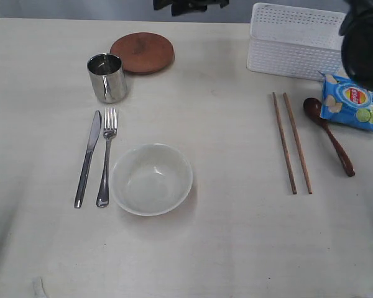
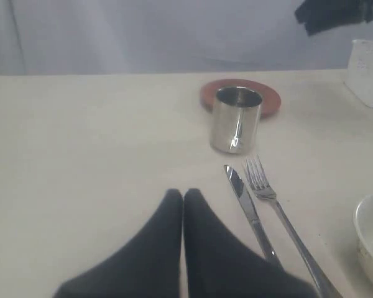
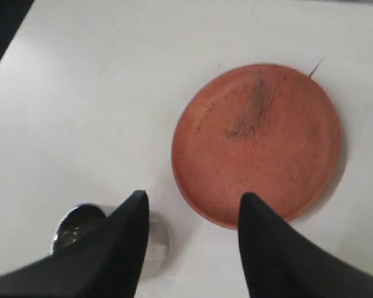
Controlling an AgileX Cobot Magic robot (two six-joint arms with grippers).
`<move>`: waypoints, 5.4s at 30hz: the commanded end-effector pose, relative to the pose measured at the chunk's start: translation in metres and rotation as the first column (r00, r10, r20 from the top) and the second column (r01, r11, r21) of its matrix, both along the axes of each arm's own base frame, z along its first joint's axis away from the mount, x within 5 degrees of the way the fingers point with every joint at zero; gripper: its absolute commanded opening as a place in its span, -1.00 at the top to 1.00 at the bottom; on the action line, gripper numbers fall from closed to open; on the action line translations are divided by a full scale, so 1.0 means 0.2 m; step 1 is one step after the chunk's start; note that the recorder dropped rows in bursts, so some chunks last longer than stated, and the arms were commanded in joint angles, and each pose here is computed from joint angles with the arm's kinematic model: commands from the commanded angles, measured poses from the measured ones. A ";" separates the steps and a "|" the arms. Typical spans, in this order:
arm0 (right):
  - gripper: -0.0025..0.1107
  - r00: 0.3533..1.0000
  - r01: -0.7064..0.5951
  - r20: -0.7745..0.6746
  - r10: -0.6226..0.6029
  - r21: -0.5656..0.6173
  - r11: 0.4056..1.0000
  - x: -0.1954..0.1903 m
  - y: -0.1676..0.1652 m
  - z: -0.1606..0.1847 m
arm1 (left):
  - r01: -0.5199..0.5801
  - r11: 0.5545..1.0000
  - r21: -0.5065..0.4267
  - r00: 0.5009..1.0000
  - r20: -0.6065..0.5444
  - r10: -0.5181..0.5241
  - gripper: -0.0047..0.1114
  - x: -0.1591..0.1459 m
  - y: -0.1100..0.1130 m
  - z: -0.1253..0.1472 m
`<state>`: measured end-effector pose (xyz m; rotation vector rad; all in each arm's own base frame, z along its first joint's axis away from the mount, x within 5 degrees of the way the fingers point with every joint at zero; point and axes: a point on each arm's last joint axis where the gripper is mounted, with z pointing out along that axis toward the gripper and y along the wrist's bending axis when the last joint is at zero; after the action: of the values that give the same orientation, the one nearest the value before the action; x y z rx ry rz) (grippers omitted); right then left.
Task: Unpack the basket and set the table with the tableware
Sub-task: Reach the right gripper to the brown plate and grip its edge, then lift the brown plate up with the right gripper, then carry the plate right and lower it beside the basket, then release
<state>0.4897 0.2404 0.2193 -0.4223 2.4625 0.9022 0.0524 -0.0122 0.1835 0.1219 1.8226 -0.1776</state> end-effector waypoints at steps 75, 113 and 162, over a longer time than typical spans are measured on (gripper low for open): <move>0.19 0.916 0.351 -0.257 -0.309 0.136 0.926 0.15 0.04 -0.60 | 0.007 1.000 0.004 1.000 0.002 -0.007 0.92 0.00 0.00 0.00; 0.96 0.937 0.312 -0.186 -0.295 0.073 0.947 0.19 -0.08 -0.54 | 0.007 1.000 0.004 1.000 0.002 -0.007 0.92 0.00 0.00 0.00; 0.96 0.631 0.749 -0.096 -0.770 -0.184 0.637 -0.21 -2.40 0.20 | 0.007 1.000 -0.003 1.000 0.001 -0.007 0.92 0.00 0.00 0.00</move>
<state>0.4565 -0.2266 0.2683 0.6395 2.4544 0.4018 0.0524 -0.0122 0.1835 0.1219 1.8226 -0.1776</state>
